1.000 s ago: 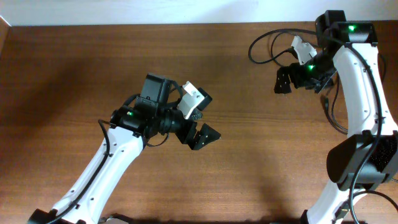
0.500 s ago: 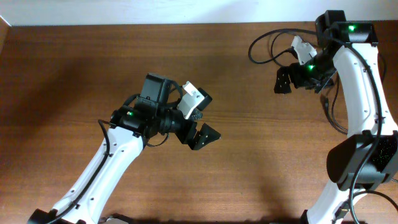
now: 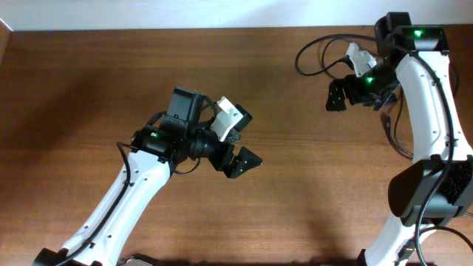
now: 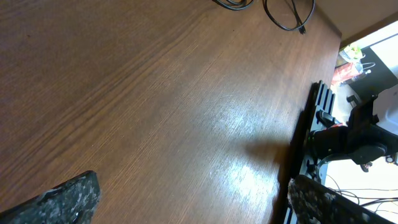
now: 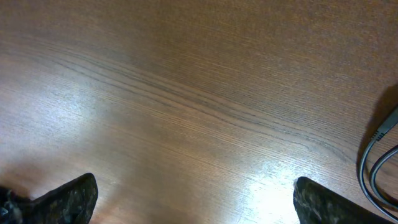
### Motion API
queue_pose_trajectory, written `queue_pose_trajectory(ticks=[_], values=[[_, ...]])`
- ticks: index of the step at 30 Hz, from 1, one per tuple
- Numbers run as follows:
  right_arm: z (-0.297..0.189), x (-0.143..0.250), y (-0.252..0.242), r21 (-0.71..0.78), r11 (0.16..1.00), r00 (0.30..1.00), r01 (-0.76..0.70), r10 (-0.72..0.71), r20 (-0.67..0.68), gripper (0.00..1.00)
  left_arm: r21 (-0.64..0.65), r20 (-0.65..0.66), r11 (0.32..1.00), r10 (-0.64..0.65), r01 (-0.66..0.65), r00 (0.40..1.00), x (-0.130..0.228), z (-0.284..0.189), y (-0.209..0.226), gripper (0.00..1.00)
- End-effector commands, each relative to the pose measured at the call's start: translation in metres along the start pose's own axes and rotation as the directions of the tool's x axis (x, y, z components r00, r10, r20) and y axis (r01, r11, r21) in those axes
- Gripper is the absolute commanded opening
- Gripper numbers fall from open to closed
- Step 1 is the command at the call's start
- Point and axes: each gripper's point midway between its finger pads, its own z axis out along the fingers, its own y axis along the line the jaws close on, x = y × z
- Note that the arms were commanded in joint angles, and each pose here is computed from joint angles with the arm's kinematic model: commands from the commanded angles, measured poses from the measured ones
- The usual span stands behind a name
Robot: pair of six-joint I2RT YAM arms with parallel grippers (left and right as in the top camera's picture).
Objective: Untangle cables
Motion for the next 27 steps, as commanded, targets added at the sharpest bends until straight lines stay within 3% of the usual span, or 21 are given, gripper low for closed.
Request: queue_pose_trajectory(ticks=[1,13,18,21,27], values=[[0.004,0.001,0.004,-0.012,1.000,1.000,-0.001,0.001,-0.009,1.00,-0.003,0.021,1.000,0.013,-0.013,1.000,-0.006,-0.006,-0.004,0.99],[0.004,0.001,0.004,-0.012,1.000,1.000,-0.001,0.001,-0.009,1.00,-0.008,0.030,1.000,0.023,-0.023,0.999,-0.008,-0.009,-0.006,0.99],[0.004,0.001,0.004,-0.012,1.000,1.000,-0.001,0.001,-0.009,1.00,-0.165,0.009,0.986,0.035,-0.033,0.999,-0.004,-0.022,0.010,0.99],[0.004,0.001,0.004,-0.012,1.000,1.000,-0.001,0.001,-0.009,1.00,-0.355,-0.015,0.934,0.042,-0.045,0.999,0.004,-0.044,0.029,0.99],[0.004,0.001,0.004,-0.012,1.000,1.000,-0.001,0.001,-0.009,1.00,-0.434,0.109,0.895,0.170,-0.107,0.979,0.037,-0.043,0.031,0.99]])
